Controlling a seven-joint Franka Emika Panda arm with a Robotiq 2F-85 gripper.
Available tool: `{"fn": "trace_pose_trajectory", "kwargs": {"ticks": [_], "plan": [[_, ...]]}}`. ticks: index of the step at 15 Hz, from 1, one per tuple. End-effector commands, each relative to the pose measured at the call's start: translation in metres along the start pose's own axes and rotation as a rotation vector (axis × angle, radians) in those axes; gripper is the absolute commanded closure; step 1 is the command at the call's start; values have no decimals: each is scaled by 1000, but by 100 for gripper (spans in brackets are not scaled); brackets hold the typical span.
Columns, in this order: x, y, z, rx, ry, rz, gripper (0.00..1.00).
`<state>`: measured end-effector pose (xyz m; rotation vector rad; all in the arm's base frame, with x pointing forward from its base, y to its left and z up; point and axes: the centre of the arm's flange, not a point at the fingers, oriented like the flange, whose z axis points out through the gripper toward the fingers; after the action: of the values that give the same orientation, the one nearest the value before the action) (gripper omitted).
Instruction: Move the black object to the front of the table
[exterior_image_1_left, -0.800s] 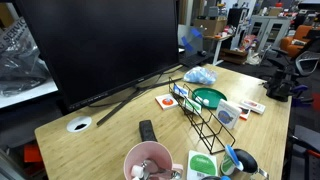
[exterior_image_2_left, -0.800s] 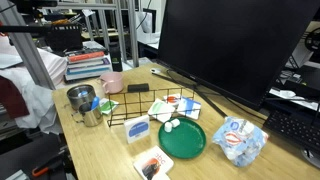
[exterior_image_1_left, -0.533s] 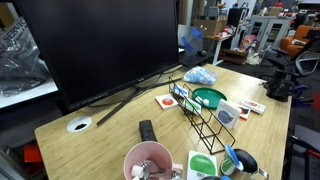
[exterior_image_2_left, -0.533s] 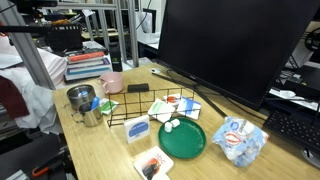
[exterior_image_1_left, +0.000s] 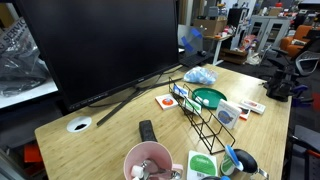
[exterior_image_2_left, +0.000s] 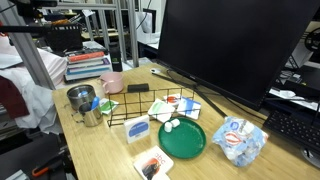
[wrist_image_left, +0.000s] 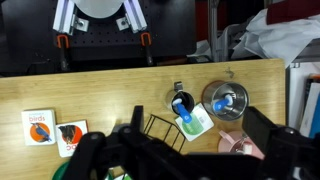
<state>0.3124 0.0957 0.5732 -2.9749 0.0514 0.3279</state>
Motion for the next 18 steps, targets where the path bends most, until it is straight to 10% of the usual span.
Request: {"fn": "trace_pose_trajectory", "kwargs": {"ticks": [1,10,18], "plan": [[27,2,16,-26,-71,119,0],[125,-6,90,57,-133,201,0],[122,-3,93,40,-134,189,0]]}}
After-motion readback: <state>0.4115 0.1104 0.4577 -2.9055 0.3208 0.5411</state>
